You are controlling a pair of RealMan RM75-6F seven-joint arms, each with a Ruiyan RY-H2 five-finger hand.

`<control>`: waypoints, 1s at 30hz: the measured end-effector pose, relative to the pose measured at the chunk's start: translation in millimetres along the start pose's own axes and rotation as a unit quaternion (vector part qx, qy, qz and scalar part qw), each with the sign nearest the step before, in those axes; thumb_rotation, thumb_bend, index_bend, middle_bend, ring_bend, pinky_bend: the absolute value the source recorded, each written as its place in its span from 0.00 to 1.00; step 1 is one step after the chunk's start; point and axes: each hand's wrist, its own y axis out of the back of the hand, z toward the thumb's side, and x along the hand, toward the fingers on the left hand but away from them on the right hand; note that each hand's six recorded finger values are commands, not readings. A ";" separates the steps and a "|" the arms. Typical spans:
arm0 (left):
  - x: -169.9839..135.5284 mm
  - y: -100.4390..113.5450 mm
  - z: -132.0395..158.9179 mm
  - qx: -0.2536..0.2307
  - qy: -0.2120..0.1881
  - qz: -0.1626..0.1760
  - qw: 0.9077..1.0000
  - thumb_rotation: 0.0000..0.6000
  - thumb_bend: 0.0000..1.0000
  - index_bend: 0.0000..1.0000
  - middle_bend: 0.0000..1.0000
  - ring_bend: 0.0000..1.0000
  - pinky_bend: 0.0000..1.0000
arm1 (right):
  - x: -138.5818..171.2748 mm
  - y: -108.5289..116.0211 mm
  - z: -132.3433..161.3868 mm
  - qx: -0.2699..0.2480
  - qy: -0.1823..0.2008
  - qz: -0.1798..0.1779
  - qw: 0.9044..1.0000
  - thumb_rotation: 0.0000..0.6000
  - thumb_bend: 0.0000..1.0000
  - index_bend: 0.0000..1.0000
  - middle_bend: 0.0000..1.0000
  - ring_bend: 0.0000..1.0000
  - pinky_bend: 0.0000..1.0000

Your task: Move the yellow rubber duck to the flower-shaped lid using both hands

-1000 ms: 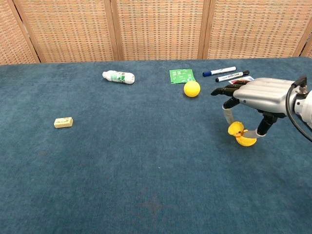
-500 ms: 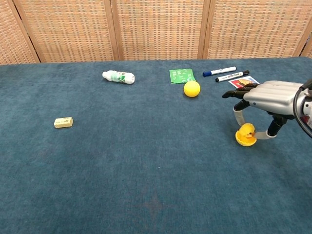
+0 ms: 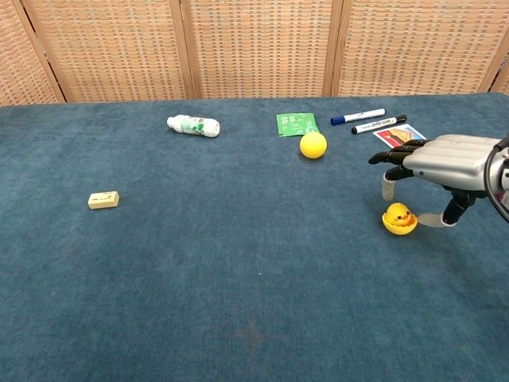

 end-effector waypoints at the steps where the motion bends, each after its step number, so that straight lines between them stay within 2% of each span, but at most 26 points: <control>1: -0.1 -0.1 0.2 0.000 0.000 0.000 1.000 1.00 0.00 0.00 0.00 0.00 0.00 | 0.6 0.0 -0.3 0.000 -0.001 0.000 1.000 1.00 0.33 0.30 0.00 0.00 0.00; 9: -0.9 0.4 0.8 -0.002 -0.003 -0.001 1.000 1.00 0.00 0.00 0.00 0.00 0.00 | 9.9 3.8 -0.3 0.000 -0.003 -0.010 1.000 1.00 0.33 0.30 0.00 0.00 0.00; 13: -1.6 1.0 1.4 -0.005 -0.006 -0.001 1.000 1.00 0.00 0.00 0.00 0.00 0.00 | 20.2 11.6 -2.6 -0.004 -0.007 -0.026 1.000 1.00 0.33 0.29 0.00 0.00 0.00; 14: -1.8 1.3 1.6 -0.005 -0.007 0.000 1.000 1.00 0.00 0.00 0.00 0.00 0.00 | 25.2 15.0 -4.3 -0.007 -0.010 -0.034 0.999 1.00 0.30 0.27 0.00 0.00 0.00; 16: -2.6 2.2 1.6 -0.006 -0.009 0.002 1.000 1.00 0.00 0.00 0.00 0.00 0.00 | 34.8 20.3 -8.1 -0.014 -0.018 -0.048 0.999 1.00 0.17 0.21 0.00 0.00 0.00; 18: -3.8 2.7 1.6 -0.005 -0.012 0.004 1.000 1.00 0.00 0.00 0.00 0.00 0.00 | 49.9 25.7 -15.3 -0.025 -0.031 -0.068 0.997 1.00 0.02 0.08 0.00 0.00 0.00; 20: -6.1 2.6 1.2 -0.003 -0.017 0.009 1.000 1.00 0.00 0.00 0.00 0.00 0.00 | 70.9 29.2 -25.9 -0.039 -0.053 -0.090 0.994 1.00 0.00 0.01 0.00 0.00 0.00; 25: -17.5 -4.7 -1.5 0.000 -0.033 0.018 0.999 1.00 0.00 0.00 0.00 0.00 0.00 | 132.6 31.7 -51.0 -0.084 -0.111 -0.150 0.979 1.00 0.00 0.00 0.00 0.00 0.00; 30: -36.5 -14.6 -4.8 0.006 -0.044 0.028 0.999 1.00 0.00 0.00 0.00 0.00 0.00 | 202.9 20.1 -64.2 -0.122 -0.163 -0.197 0.959 1.00 0.00 0.00 0.00 0.00 0.00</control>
